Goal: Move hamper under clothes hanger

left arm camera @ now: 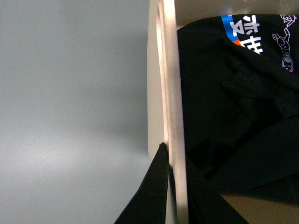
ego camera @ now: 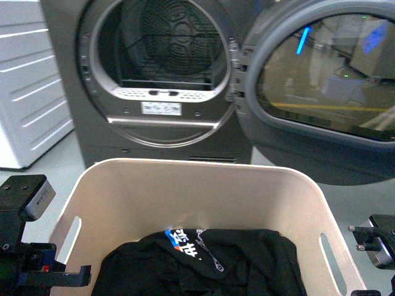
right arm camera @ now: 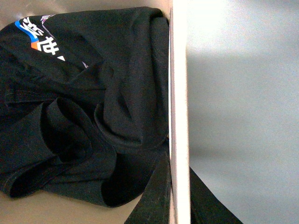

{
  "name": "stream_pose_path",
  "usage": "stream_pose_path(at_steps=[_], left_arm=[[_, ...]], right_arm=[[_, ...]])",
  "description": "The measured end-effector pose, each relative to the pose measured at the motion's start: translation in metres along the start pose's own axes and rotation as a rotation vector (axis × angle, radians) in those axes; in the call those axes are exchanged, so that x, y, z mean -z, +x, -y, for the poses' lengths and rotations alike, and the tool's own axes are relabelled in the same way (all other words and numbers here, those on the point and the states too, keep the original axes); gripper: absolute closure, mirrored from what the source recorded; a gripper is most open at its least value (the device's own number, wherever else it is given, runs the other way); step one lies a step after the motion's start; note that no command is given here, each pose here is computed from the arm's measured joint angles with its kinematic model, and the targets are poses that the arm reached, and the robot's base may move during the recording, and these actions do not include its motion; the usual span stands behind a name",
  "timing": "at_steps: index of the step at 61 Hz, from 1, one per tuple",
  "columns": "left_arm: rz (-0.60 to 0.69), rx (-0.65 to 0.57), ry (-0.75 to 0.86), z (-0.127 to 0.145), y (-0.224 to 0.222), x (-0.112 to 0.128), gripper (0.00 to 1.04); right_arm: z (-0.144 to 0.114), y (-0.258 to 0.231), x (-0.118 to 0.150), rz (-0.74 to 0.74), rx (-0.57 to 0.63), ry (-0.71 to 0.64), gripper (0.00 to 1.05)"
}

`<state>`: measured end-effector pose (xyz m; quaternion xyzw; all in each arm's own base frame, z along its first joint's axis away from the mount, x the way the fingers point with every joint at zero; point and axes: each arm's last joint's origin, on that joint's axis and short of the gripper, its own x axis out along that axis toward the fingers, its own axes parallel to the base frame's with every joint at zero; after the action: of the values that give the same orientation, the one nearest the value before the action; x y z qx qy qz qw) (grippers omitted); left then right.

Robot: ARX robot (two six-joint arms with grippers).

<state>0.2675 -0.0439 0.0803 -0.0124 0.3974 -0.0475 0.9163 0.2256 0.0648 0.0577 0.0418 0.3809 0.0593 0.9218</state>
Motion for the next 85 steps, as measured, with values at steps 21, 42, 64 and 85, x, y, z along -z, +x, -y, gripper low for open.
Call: stream_pose_path(at_steps=[21,42,64,85], left_arm=[[0.012,0.017,0.009,0.0034,-0.0009,-0.0023,1.00],[0.013,0.012,0.007,0.0030,-0.0011,-0.0024,1.00],[0.012,0.016,0.008,0.0031,-0.0010,-0.0022,1.00],[0.013,0.016,0.007,0.0030,-0.0013,-0.0025,1.00]], right_arm=[[0.0039,-0.0008,0.0010,-0.001,0.020,0.009,1.02],[0.0033,-0.0008,0.0008,0.000,0.017,0.007,1.02],[0.0034,-0.0007,0.0006,0.001,0.017,0.008,1.02],[0.0034,-0.0009,0.0007,0.001,0.016,0.008,1.02]])
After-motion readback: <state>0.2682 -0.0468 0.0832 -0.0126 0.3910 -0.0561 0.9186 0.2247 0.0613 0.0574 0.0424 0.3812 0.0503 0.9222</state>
